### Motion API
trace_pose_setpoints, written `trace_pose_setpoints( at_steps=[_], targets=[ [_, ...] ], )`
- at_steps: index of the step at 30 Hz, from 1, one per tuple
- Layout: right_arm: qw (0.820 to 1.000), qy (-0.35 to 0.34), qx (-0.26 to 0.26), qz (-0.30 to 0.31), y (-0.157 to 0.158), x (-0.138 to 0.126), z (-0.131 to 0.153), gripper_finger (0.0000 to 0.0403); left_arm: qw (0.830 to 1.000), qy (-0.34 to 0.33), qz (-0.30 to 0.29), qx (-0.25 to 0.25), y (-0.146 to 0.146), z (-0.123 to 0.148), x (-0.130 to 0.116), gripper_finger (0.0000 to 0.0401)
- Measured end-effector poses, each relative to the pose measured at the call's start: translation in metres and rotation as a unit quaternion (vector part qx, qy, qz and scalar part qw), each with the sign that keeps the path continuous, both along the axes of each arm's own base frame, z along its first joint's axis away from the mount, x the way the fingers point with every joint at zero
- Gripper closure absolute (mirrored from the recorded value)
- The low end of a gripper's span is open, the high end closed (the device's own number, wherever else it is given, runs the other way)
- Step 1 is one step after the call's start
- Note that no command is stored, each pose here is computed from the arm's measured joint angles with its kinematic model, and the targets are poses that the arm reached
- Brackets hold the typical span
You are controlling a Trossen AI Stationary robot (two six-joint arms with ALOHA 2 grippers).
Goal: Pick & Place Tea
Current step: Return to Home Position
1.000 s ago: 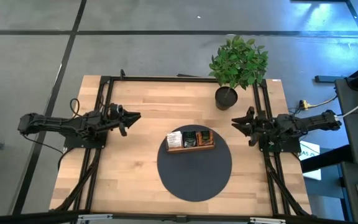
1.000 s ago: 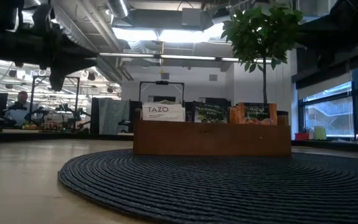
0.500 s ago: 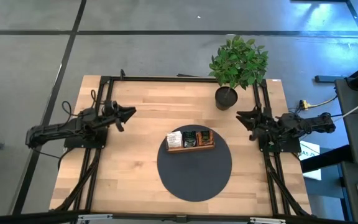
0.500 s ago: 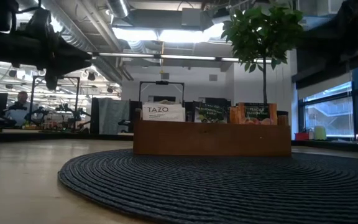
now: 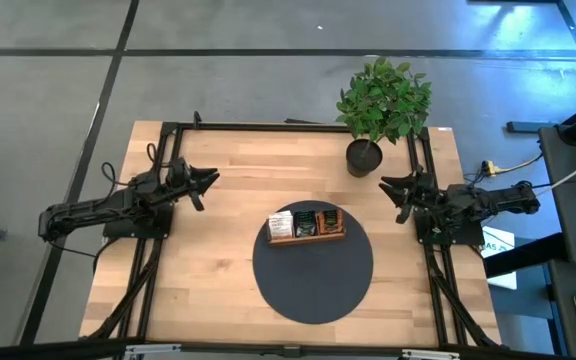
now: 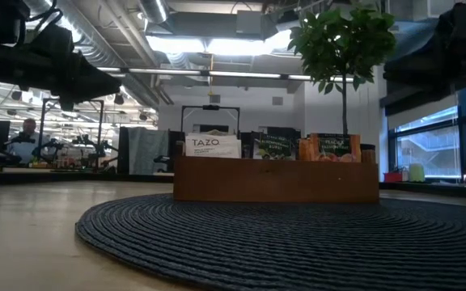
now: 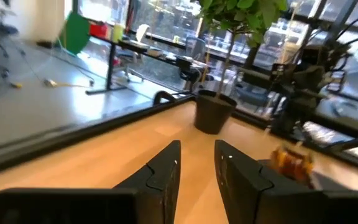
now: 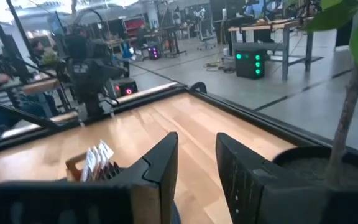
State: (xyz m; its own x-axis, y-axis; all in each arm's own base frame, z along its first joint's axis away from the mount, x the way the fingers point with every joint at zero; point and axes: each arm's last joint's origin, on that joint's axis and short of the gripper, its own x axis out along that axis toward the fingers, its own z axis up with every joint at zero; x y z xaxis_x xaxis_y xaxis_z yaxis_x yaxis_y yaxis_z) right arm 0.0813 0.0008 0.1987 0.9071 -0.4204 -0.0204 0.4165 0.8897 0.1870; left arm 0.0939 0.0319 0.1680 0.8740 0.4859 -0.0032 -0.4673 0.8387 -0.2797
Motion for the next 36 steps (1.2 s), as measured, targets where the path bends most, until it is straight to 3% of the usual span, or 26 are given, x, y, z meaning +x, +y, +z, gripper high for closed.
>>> trace_pose_setpoints(
  at_steps=[4, 10, 19, 31, 36],
  targets=[
    [1.000, -0.010, 0.001, -0.004, 0.000, 0.002, -0.004, 0.0291, 0.999, 0.016, 0.036, 0.035, 0.002, 0.001, -0.001, 0.0309],
    [1.000, -0.018, -0.012, -0.003, 0.002, 0.008, -0.020, 0.0291, 0.994, 0.015, 0.100, 0.037, 0.005, 0.002, -0.003, 0.0310],
    [0.999, -0.024, -0.043, 0.017, 0.004, 0.011, -0.025, 0.0291, 0.994, 0.016, 0.100, 0.038, 0.005, 0.002, -0.003, 0.0308],
    [0.987, 0.026, -0.157, 0.039, 0.005, 0.013, -0.026, 0.0291, 0.995, 0.001, 0.099, 0.017, 0.005, 0.002, -0.003, 0.0306],
    [0.986, 0.027, -0.159, 0.039, 0.005, 0.013, -0.026, 0.0291, 0.995, 0.001, 0.099, 0.017, 0.005, 0.002, -0.003, 0.0309]
  ],
)
